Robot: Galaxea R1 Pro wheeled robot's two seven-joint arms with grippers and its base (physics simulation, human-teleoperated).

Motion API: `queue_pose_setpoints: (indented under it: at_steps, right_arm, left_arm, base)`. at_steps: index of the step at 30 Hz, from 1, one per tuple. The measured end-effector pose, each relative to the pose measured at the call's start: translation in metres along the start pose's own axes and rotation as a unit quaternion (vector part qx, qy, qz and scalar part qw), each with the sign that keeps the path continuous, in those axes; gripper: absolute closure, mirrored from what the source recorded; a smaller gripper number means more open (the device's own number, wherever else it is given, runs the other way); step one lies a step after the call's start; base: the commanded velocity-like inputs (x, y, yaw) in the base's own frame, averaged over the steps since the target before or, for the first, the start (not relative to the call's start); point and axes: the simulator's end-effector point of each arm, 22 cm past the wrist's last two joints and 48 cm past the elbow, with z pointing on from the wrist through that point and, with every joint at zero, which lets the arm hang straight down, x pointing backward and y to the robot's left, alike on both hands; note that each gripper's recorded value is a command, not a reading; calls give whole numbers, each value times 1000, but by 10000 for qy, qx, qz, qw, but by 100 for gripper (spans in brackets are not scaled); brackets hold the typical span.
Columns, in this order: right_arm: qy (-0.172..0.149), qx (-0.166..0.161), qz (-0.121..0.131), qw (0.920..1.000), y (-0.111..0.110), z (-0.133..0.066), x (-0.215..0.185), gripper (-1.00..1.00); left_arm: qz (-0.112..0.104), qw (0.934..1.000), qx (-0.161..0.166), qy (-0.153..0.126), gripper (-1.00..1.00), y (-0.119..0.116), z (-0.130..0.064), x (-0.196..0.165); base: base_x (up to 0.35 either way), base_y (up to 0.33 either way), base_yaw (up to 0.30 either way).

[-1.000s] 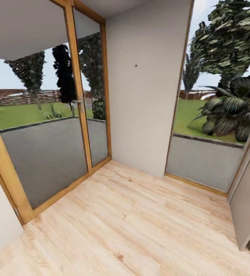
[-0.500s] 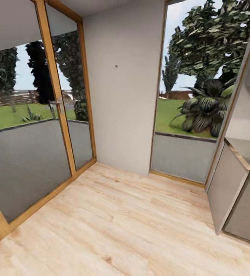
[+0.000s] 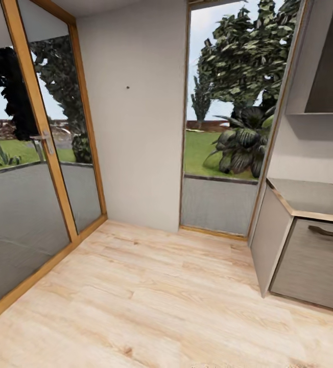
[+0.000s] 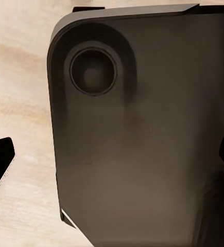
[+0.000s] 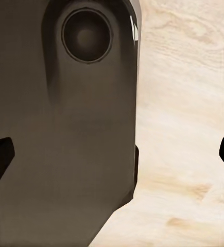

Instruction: In the kitchen, take the popcorn bag from the countertop, put it into the microwave, and heat it until the popcorn is cooked so the cooked popcorn ends up inside the bag.

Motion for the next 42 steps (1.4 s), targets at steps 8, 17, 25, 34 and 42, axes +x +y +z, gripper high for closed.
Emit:
queue_pose_setpoints:
  at_steps: [8,17,25,34,42]
  right_arm:
    - [-356,5,-15,9994,-1,-1,-35,-100]
    - [-961,11,-18,9954,-1,-9,-93,-100]
    - [-998,9,-22,9950,-1,-9,-96,-100]
    - [-991,9,-23,9951,-1,-9,-95,-100]
    - [-978,9,-25,9952,-1,-9,-94,-100]
  left_arm:
    - [0,10000,-1,-1,-100,0,0,0]
    - [0,10000,0,-2,-100,0,0,0]
    - [0,10000,0,-1,-100,0,0,0]
    - [1,10000,-2,-2,-100,0,0,0]
    - [1,10000,0,-2,-100,0,0,0]
  base:
    - [0,0,-291]
    - [0,0,-294]
    - [0,0,-294]
    - [0,0,-294]
    - [0,0,-294]
